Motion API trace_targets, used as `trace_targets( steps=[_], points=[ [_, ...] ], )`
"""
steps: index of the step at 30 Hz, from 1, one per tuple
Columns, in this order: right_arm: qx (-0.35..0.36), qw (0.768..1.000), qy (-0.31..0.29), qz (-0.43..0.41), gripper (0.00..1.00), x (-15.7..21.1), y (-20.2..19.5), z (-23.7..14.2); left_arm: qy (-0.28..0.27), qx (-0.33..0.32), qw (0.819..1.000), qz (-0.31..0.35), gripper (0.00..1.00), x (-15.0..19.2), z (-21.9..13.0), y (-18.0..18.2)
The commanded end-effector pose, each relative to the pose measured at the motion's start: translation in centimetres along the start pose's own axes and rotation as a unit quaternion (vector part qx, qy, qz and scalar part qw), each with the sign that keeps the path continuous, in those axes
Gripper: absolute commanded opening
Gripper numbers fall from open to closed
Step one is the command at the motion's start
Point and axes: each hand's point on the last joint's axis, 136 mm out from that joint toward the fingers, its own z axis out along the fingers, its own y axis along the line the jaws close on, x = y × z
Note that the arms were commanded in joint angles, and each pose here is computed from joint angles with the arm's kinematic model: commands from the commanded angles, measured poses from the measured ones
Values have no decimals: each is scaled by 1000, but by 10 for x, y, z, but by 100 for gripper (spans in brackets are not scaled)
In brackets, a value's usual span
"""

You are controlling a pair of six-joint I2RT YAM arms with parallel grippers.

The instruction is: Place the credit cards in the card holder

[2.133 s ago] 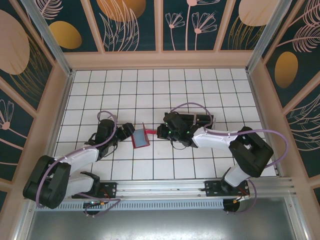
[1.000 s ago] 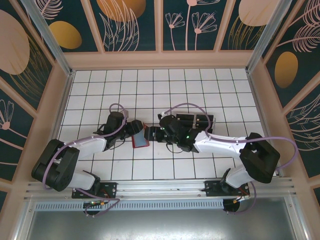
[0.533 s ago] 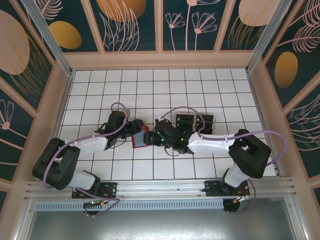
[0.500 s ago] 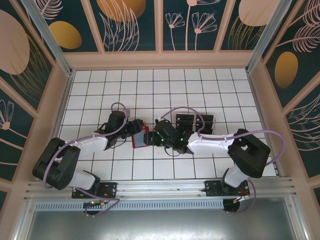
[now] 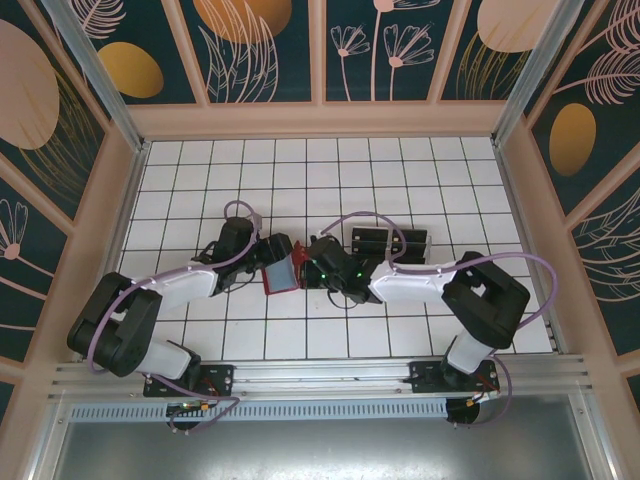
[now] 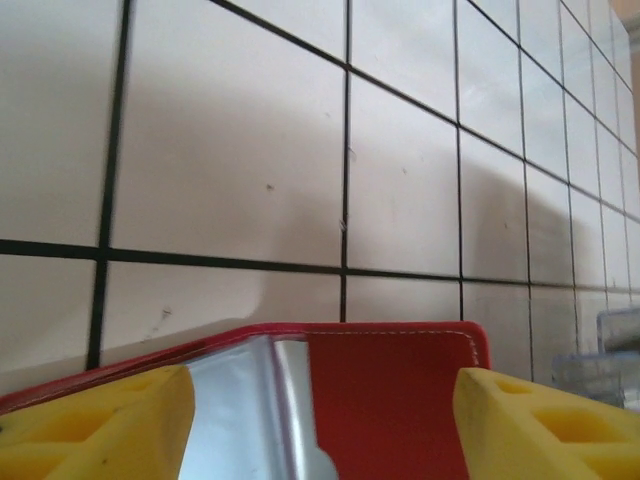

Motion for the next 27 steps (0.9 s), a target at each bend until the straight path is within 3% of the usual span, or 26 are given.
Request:
trace_targets(
  steps=[1,10,13,27],
  points=[
    [-24,999,-19,14,0,-14,9,-5,-43,-39,998,11,75,-20,-13,3],
    [-100,993,-45,52,0,-35,32,-36,-80,-59,995,-15,84,-38,-36,27],
    [-126,989,-60,56,0,-47,43,-50,-85,-35,995,-42,84,-45,-40,35],
    [-251,957,-98,102,0,-85,74,-98,-85,93,986,-106,90,-58,-41,8]
  ],
)
